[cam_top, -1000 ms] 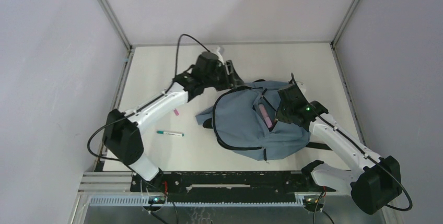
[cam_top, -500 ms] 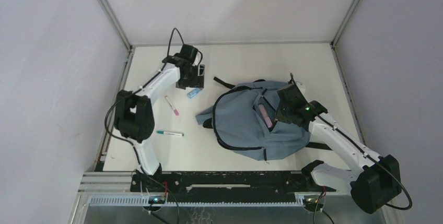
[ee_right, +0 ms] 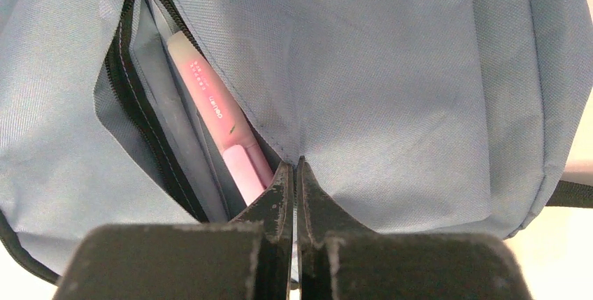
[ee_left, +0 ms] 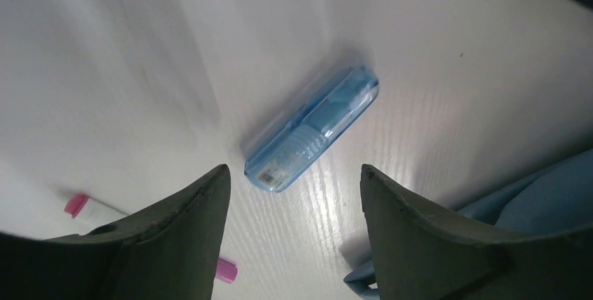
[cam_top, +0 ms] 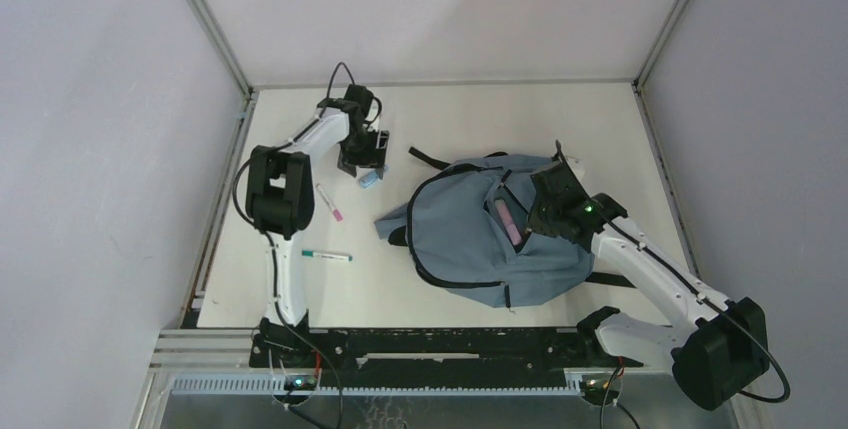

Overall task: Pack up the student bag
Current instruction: Pick up the stationery from the center of the board.

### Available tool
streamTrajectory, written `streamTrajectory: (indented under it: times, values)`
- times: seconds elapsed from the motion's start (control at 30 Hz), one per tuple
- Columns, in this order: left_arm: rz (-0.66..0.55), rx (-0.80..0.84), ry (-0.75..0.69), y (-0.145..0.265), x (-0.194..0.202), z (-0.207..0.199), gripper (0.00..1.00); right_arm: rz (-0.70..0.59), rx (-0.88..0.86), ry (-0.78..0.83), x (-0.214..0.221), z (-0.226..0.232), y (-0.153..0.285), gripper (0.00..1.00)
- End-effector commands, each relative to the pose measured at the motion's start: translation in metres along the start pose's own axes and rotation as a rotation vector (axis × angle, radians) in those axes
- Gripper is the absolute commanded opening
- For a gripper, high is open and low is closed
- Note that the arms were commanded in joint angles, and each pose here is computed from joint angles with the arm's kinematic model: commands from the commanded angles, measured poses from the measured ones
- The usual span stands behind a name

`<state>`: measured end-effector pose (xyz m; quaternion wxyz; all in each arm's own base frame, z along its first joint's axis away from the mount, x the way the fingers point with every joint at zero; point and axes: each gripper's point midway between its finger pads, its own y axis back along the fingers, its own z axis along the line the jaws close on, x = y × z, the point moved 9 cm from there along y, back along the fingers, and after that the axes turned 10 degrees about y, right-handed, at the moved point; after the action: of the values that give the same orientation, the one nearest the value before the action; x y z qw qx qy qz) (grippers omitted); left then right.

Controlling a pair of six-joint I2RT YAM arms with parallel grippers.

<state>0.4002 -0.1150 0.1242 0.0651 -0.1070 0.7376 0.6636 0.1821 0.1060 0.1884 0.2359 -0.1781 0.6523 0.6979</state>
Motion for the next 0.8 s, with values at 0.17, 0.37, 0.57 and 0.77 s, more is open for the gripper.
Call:
streamTrajectory:
  times: [0.17, 0.37, 0.57, 0.77]
  values:
    - [0.057, 0.021, -0.007, -0.012, -0.007, 0.001, 0.65, -0.039, -0.009, -0.012, -0.004, 0.0, 0.014, 0.0]
    - [0.073, 0.019, 0.013, -0.017, -0.004, 0.0, 0.55, -0.04, -0.011, -0.013, -0.004, 0.0, 0.014, 0.0]
    - [-0.006, 0.037, 0.039, 0.007, -0.008, -0.003, 0.28, -0.043, -0.022, -0.015, -0.005, 0.002, 0.014, 0.0]
    - [-0.129, 0.121, 0.068, 0.057, -0.004, -0.009, 0.24, -0.047, -0.023, -0.012, -0.005, 0.001, 0.015, 0.0]
